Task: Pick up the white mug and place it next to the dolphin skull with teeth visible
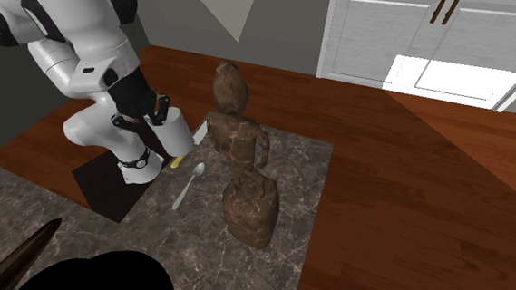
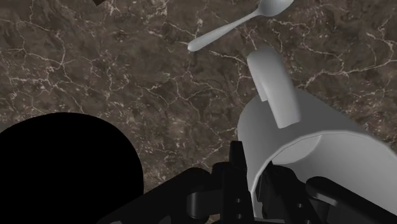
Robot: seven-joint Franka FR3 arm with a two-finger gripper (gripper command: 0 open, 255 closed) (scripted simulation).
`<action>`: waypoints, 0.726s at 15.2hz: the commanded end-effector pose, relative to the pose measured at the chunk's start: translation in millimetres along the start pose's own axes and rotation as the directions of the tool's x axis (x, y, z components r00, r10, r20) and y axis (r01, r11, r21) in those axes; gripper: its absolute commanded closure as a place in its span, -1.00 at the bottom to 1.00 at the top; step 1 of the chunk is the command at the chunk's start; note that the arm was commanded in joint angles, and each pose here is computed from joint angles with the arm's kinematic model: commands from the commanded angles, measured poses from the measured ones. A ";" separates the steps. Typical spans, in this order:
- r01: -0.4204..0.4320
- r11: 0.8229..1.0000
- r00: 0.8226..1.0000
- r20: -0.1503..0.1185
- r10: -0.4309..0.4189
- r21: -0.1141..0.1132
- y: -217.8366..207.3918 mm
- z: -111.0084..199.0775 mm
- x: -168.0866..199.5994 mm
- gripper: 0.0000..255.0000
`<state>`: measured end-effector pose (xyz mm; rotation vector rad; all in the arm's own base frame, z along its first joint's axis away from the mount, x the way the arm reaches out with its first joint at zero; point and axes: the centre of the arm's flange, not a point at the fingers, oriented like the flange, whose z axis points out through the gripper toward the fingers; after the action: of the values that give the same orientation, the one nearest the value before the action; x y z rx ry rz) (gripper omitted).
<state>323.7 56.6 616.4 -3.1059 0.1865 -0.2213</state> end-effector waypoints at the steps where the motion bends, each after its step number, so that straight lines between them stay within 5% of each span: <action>1: 0.001 1.000 1.000 0.000 -0.001 0.000 24.4 -1.4 -10.7 1.00; 11: 0.001 1.000 1.000 0.000 -0.001 0.000 145.0 -12.7 -63.3 1.00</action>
<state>249.8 -67.5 617.8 -3.1058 0.1860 -0.2222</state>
